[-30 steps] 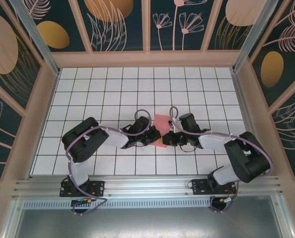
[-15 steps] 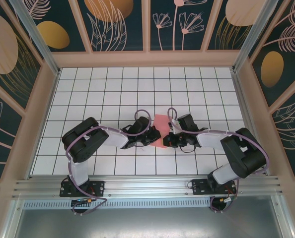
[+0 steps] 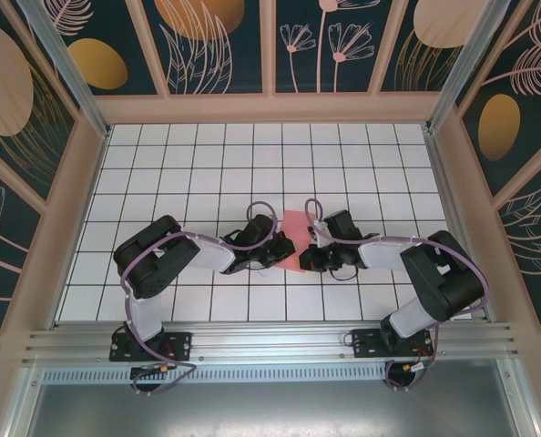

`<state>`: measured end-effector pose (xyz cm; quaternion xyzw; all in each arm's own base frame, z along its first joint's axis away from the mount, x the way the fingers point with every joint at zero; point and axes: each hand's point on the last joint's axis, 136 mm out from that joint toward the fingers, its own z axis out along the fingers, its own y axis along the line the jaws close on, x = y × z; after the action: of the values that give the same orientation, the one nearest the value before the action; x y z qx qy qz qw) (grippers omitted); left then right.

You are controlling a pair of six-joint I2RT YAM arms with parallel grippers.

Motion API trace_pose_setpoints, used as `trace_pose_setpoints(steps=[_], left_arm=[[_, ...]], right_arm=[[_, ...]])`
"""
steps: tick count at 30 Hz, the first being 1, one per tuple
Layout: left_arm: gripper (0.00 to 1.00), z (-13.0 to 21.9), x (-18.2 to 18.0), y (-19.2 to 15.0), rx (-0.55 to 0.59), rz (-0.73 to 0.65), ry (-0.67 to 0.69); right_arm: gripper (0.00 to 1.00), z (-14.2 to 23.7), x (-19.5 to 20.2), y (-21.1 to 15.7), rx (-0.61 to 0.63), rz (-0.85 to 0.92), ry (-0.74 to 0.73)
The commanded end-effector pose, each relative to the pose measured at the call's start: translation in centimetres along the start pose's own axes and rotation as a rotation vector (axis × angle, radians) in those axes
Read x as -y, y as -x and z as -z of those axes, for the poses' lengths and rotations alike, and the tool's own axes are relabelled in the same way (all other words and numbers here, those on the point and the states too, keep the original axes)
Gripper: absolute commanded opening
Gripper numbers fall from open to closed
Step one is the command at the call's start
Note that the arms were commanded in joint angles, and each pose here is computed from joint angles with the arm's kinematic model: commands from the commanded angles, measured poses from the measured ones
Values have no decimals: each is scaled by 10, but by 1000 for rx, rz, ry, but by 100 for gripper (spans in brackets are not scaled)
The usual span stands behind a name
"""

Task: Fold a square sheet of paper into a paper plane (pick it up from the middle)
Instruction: Fold the triangle a second time at the center of the table.

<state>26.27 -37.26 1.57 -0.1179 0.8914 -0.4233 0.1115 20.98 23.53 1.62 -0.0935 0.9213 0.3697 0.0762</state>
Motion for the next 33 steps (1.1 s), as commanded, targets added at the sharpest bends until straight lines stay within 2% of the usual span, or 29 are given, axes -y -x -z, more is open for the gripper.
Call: trace_pose_setpoints(steps=[1,6,15,25,28,33], left_arm=[[7,0,-50,-15,-23,42,155],[7,0,-49,-14,-23,42,150],[7,-1,-49,-14,-23,42,149],[7,0,-50,-14,-22,40,151],[7,-1,-47,-14,-24,36,144],[7,-1,-44,-14,-28,24,136]], right_arm=[[5,3,6,-6,-28,-2,-49],[5,10,-7,-5,-19,10,1],[5,1,20,-34,-114,-54,-63],[5,11,19,-44,-116,-112,-75],[5,20,5,-34,-70,-102,-35],[6,49,-34,13,113,-70,86]])
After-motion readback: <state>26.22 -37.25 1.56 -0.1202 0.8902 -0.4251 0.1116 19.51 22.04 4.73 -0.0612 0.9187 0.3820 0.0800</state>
